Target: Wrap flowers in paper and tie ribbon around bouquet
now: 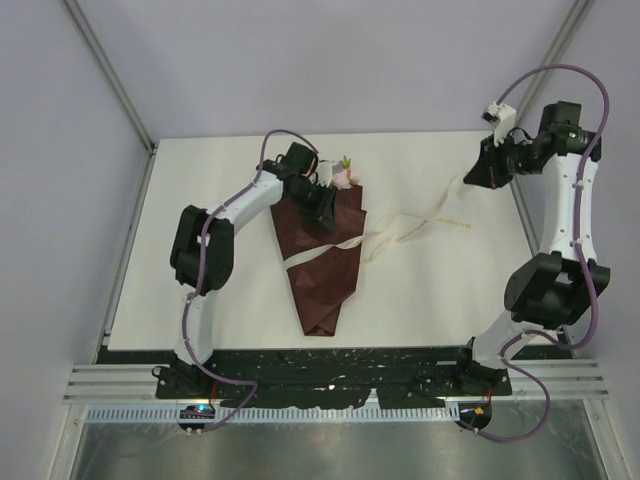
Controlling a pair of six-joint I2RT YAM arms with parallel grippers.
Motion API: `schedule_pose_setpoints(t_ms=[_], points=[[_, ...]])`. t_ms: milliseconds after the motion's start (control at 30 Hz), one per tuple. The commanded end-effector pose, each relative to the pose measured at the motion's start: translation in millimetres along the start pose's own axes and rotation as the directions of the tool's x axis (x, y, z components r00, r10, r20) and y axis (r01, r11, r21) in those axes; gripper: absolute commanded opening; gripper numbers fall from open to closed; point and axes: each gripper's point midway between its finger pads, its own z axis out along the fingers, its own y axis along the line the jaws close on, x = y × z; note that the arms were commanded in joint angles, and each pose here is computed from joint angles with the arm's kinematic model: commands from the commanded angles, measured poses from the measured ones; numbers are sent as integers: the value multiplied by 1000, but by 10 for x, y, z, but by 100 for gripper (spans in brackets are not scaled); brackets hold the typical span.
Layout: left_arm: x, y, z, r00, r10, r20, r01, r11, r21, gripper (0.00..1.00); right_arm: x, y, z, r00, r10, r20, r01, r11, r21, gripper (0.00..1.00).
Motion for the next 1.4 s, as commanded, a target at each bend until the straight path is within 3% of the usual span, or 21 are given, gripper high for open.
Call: schedule_pose_setpoints(t_ms=[0, 133, 200, 300, 367, 433, 633, 800, 867, 933, 1000, 1133, 1167, 1367], points=[[-326, -254, -380, 988, 87, 128, -90, 996, 17, 36, -624, 826, -116, 983, 17, 183, 18, 982, -187, 6], [-350, -301, -587, 984, 12, 179, -33, 993, 113, 40, -1111, 1355, -138, 951, -23, 309, 110, 957, -267, 6], [-420, -312, -887, 957, -41, 288, -11, 984, 178, 57, -1294, 1697, -80, 937, -58, 343, 176, 930, -324, 6], [-538, -613, -1494, 848, 87, 522, -202, 965, 167, 78, -1440, 2041, 51, 929, -68, 363, 222, 888, -402, 6], [-532, -762, -1747, 762, 178, 623, -311, 944, 111, 90, -1473, 2273, 178, 929, -81, 360, 250, 856, -453, 6], [-485, -887, -1924, 698, 248, 672, -384, 921, 59, 92, -1504, 2466, 266, 931, -85, 354, 265, 825, -499, 6], [-524, -1237, -2328, 414, 496, 764, -615, 771, -168, 91, -1631, 3025, 371, 924, -76, 375, 308, 731, -610, 6], [-518, -1448, -2345, 317, 603, 733, -701, 669, -247, 79, -1670, 3293, 448, 927, -67, 368, 314, 676, -667, 6], [-530, -1361, -2293, 357, 604, 713, -675, 694, -250, 67, -1657, 3352, 480, 926, -74, 371, 322, 667, -672, 6], [-448, -1182, -2227, 444, 579, 684, -640, 739, -210, 55, -1601, 3294, 618, 932, -88, 351, 308, 701, -643, 6], [-211, -988, -2082, 509, 589, 628, -642, 746, -180, 52, -1394, 3193, 803, 957, -98, 275, 256, 734, -629, 6], [401, -629, -1653, 528, 716, 456, -747, 647, -151, 47, -829, 3049, 1255, 996, -14, 93, 69, 777, -626, 6], [528, -568, -1563, 533, 733, 422, -764, 631, -132, 46, -851, 3009, 1337, 994, 7, 109, 61, 790, -610, 6], [736, -275, -1190, 532, 794, 295, -794, 589, -152, 49, -473, 2690, 2168, 997, 82, -9, -76, 859, -507, 6]])
